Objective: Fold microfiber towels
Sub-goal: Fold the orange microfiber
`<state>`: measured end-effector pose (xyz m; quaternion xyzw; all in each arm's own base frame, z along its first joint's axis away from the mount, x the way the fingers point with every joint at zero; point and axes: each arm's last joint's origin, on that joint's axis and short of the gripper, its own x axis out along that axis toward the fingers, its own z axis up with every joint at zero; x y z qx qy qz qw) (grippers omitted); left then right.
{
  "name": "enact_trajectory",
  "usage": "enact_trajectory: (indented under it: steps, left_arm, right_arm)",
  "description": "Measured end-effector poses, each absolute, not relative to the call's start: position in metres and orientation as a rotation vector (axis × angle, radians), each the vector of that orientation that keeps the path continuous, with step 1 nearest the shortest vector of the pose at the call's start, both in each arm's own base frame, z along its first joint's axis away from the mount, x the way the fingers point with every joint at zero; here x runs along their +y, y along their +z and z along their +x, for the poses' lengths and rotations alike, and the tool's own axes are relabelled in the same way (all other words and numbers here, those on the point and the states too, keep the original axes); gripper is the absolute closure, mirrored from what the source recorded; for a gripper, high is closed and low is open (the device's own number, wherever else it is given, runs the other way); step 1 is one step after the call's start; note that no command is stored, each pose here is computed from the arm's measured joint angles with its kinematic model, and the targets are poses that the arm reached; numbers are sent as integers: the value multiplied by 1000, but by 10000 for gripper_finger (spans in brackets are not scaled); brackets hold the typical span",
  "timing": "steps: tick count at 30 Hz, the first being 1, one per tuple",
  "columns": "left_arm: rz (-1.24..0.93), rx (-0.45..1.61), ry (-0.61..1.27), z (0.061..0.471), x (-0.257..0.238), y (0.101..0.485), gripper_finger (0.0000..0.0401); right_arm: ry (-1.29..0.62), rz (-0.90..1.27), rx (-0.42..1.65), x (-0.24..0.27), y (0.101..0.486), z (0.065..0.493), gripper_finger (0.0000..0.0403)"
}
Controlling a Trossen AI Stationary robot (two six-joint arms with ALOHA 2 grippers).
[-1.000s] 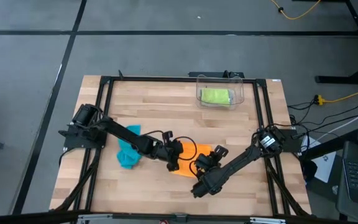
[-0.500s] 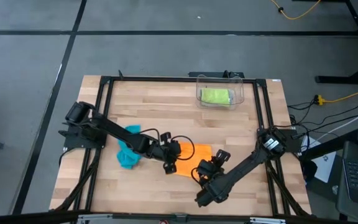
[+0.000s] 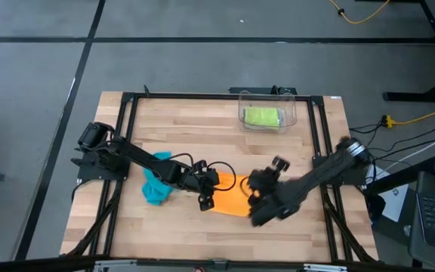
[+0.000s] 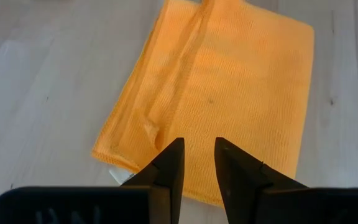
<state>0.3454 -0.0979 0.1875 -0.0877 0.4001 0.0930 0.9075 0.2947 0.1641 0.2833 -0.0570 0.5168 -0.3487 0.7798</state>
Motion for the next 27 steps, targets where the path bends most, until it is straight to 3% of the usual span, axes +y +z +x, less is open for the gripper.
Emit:
enact_trajectory:
  steps: [6, 10, 15, 19, 27]
  left_arm:
    - [-194, 838, 204, 344, -98, 187, 321]
    - [-191, 842, 206, 344, -97, 186, 321]
    - [-189, 840, 211, 344, -97, 186, 321]
    - [-189, 840, 211, 344, -97, 186, 321]
    - [-192, 844, 203, 344, -98, 186, 321]
  right_arm:
    - [-675, 101, 1177, 127, 322, 244, 307]
    - [-580, 330, 1237, 111, 318, 209, 315]
    - [-357, 531, 1184, 111, 271, 194, 325]
    - [-186, 565, 1049, 118, 219, 199, 328]
    - [-133, 719, 863, 119, 161, 203, 328]
